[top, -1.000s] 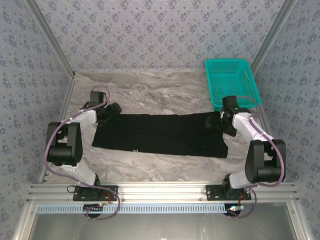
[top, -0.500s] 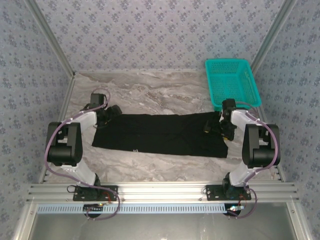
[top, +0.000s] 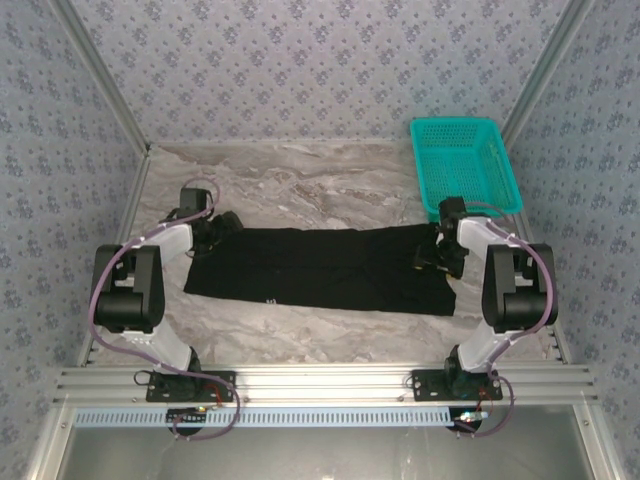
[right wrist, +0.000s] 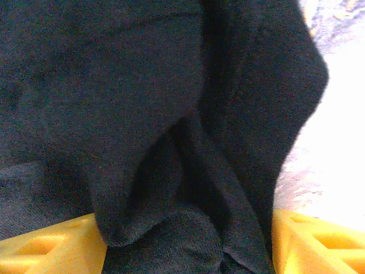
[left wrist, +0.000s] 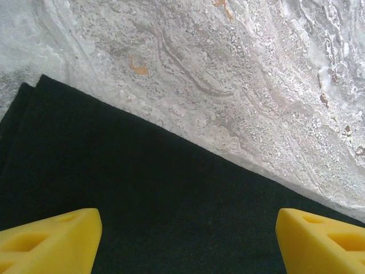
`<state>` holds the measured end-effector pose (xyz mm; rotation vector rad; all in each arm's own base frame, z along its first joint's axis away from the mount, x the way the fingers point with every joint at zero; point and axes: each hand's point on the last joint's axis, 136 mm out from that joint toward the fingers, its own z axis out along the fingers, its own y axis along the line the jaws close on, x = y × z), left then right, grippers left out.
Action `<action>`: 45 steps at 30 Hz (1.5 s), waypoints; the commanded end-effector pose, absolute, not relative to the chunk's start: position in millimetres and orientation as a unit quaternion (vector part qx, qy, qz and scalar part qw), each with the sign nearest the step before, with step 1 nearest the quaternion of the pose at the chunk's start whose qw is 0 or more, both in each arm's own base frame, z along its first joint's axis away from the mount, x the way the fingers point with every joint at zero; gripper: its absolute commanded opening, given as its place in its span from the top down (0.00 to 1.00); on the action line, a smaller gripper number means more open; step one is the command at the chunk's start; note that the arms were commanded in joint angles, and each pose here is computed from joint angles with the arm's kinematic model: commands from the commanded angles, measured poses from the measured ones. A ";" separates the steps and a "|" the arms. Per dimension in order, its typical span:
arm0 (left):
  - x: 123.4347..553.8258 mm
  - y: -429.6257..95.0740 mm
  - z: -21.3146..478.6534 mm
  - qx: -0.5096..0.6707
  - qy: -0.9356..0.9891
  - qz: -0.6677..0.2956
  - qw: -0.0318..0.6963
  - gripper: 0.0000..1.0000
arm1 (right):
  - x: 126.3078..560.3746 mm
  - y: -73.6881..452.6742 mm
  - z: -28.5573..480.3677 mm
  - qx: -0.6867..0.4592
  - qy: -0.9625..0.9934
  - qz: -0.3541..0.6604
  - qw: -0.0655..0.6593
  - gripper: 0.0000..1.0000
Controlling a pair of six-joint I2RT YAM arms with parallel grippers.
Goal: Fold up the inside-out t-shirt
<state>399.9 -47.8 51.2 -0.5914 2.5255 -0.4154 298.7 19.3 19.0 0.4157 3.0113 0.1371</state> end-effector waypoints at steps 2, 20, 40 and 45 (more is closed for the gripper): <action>398.1 -45.9 61.3 -0.214 0.926 -0.156 0.269 0.20 | 310.1 57.5 17.0 0.089 0.989 0.108 0.047 0.29; 396.1 -43.8 59.0 -0.215 0.927 -0.154 0.267 0.20 | 319.5 95.9 9.4 0.050 0.985 0.161 0.049 0.51; 392.2 -43.2 59.7 -0.211 0.928 -0.152 0.266 0.20 | 330.7 64.9 39.5 0.122 0.976 0.157 0.086 0.39; 391.8 -42.4 61.1 -0.211 0.928 -0.151 0.268 0.20 | 335.2 53.9 45.6 0.136 0.975 0.142 0.099 0.33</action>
